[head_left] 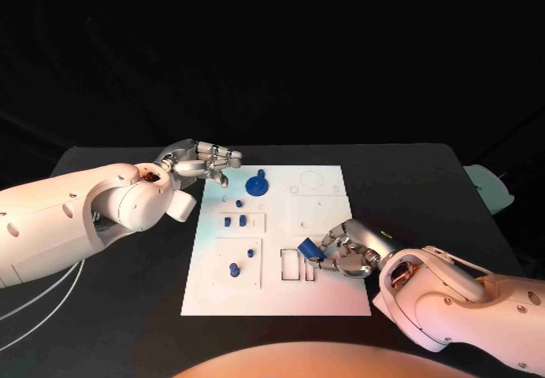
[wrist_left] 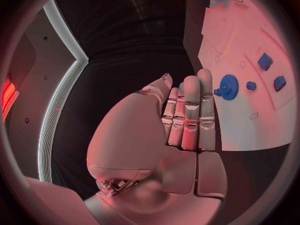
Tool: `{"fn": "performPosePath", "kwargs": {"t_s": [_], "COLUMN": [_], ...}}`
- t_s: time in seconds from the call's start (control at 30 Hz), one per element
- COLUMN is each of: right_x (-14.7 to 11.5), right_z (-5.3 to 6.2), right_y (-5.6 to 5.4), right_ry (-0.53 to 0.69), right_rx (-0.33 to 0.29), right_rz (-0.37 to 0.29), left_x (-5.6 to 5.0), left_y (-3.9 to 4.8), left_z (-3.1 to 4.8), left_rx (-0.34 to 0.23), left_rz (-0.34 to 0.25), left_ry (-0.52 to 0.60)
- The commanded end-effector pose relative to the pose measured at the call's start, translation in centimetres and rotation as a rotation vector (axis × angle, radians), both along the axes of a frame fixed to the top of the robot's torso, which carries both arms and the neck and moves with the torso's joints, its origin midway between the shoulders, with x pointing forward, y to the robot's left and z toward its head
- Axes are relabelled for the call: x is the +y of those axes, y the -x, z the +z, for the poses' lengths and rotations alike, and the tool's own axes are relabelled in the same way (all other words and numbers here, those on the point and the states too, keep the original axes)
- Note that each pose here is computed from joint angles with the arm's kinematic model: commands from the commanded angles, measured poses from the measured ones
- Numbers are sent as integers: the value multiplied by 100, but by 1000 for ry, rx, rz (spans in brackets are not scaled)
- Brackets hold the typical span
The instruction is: Assemble the parts on the task board
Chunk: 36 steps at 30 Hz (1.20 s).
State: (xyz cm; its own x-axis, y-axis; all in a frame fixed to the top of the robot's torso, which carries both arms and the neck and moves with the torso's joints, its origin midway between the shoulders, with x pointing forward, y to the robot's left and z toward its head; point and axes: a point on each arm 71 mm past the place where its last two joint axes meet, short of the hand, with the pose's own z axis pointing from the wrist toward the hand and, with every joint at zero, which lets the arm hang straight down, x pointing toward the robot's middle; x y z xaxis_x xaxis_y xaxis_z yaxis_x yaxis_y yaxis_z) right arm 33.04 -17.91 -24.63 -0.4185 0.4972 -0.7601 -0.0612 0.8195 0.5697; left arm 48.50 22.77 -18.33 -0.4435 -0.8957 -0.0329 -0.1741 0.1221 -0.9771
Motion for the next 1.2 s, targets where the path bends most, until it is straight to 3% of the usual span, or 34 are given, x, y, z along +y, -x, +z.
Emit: {"fn": "performPosePath", "kwargs": {"t_s": [0.03, 0.33, 1.2], "right_x": [73, 215, 324], "right_z": [-57, -99, -130], "right_y": [13, 4, -50], "right_ry": [15, 23, 4], "right_rx": [70, 99, 93], "right_rz": [35, 73, 75], "left_x": [-29, -27, -45], "left_y": [11, 13, 14], "left_z": [8, 8, -6], "left_rx": [-3, -2, 18], "left_rz": [-22, -22, -37], "left_ry": [5, 5, 9]}}
